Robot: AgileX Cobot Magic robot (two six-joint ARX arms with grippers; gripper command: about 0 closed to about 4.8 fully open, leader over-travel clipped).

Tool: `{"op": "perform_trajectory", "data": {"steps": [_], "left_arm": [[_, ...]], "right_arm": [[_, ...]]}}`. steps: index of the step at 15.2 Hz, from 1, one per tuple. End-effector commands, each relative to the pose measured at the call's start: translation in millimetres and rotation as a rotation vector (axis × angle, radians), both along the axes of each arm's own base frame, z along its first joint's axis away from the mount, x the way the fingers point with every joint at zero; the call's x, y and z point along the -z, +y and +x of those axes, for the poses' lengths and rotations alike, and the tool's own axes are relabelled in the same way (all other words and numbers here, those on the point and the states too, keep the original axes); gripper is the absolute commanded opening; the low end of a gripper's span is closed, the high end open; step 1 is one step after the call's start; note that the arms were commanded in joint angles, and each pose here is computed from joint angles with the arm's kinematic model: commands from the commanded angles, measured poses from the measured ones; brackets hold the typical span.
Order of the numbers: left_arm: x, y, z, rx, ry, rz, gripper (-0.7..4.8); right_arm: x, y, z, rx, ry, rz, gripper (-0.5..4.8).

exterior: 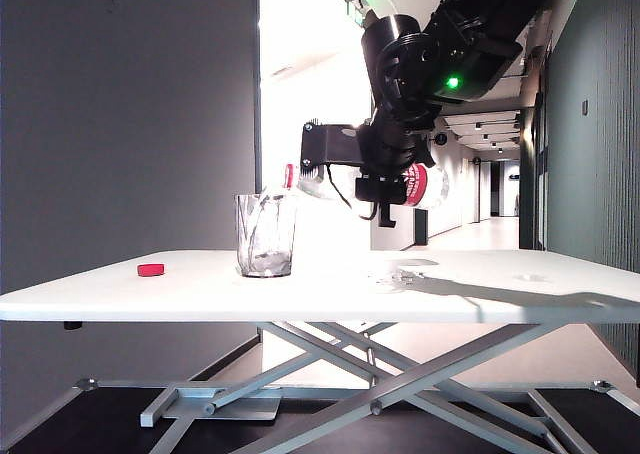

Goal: Pick up the mineral water bottle on the table and pour water into the mug until it's half full.

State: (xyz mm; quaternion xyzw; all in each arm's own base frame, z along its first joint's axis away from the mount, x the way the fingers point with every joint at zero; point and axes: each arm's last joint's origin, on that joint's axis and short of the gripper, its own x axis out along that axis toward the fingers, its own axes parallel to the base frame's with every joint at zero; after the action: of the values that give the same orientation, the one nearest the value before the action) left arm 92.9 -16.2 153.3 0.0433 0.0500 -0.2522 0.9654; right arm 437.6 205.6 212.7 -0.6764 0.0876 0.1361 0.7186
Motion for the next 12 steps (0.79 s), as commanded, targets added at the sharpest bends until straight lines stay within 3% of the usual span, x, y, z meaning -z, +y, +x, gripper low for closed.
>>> {"op": "perform_trajectory", "data": {"steps": [1,12], "left_arm": [[-0.2,-0.2,-0.1,0.005,0.000,0.003,-0.05],[-0.2,-0.2,-0.1,0.006,0.000,0.002,-0.05]], "right_arm": [[-19.3,0.2,1.4,0.024,-0.098,0.019,1.74],[-19.3,0.2,1.4,0.019,-0.099,-0.001,1.74]]}}
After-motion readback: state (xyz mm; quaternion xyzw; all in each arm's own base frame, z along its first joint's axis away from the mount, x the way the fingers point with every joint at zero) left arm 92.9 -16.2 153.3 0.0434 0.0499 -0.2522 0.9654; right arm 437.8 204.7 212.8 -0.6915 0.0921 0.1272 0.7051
